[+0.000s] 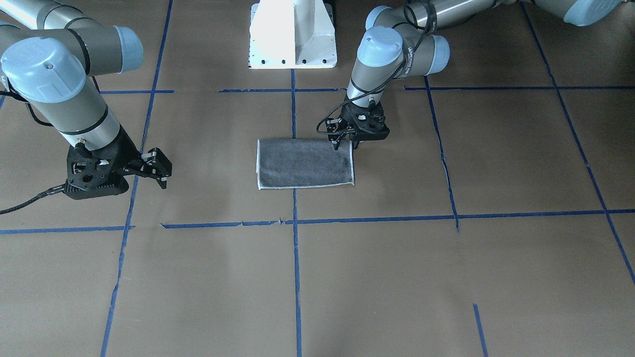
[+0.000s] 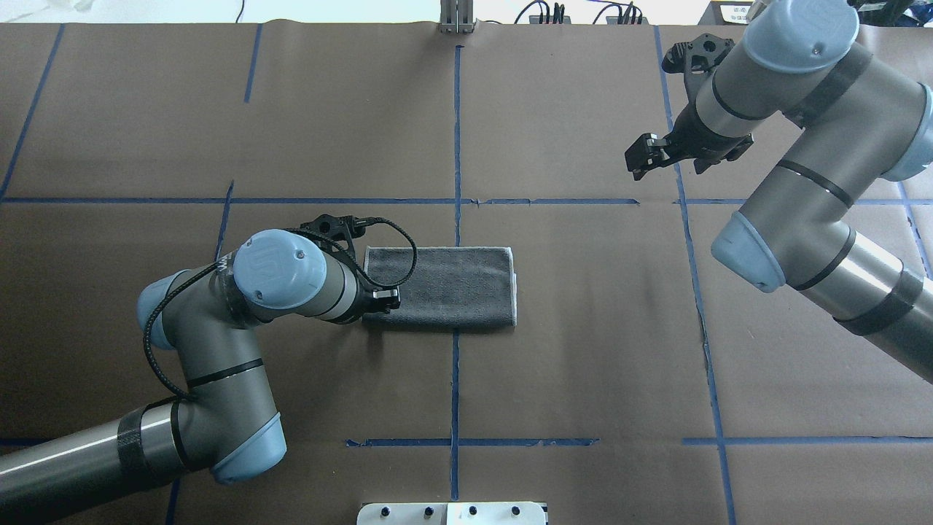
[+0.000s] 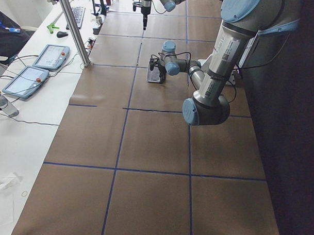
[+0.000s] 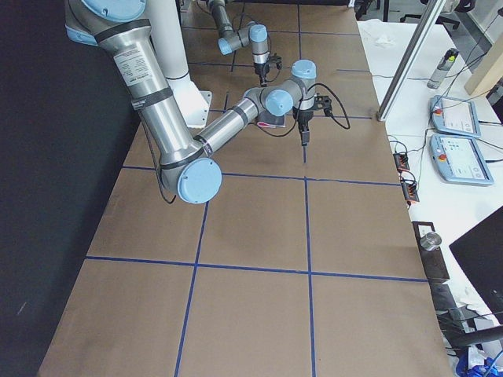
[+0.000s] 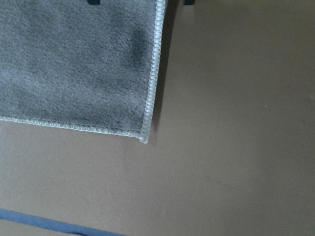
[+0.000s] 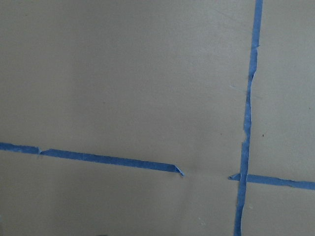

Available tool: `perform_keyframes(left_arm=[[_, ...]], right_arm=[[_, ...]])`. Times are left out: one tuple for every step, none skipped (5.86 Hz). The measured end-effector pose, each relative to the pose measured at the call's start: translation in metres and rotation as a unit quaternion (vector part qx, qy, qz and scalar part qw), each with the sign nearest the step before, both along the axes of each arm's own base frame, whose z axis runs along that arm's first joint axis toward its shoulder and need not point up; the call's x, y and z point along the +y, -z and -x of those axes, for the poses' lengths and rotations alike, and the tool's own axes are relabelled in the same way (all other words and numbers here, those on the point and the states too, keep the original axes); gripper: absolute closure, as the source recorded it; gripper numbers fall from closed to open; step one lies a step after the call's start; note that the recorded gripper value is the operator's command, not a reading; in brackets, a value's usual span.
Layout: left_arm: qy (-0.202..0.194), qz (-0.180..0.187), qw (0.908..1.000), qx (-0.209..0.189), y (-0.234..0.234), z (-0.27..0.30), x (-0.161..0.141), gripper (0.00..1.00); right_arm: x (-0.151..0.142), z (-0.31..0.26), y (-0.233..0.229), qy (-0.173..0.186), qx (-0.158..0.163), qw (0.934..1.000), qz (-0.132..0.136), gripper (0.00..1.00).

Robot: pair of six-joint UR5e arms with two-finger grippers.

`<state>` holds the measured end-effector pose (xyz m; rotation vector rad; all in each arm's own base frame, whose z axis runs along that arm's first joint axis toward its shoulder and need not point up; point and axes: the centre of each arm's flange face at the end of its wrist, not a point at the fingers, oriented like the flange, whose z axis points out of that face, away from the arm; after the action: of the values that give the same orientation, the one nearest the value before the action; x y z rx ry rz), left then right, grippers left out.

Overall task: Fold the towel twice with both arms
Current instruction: 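Grasp the end of the folded grey strip nearest the left gripper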

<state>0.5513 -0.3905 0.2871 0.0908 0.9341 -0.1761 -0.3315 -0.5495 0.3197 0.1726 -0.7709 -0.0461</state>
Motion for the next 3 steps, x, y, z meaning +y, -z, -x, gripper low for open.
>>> perform_keyframes(left_arm=[[-0.001, 0.001, 1.0000, -0.001, -0.0017, -0.0003, 0.0009, 0.45], [-0.002, 0.002, 1.0000, -0.003, -0.0048, -0.0006, 0.0022, 0.64], [-0.003, 0.003, 1.0000, -0.005, -0.0073, -0.0006, 0.0031, 0.90]], right_arm=[[0.0000, 0.0002, 0.0006, 0.000, 0.000, 1.0000, -0.001, 0.00], [-0.0001, 0.0003, 0.0007, -0.001, 0.001, 1.0000, -0.001, 0.00], [-0.0002, 0.0002, 0.0008, -0.001, 0.001, 1.0000, -0.002, 0.00]])
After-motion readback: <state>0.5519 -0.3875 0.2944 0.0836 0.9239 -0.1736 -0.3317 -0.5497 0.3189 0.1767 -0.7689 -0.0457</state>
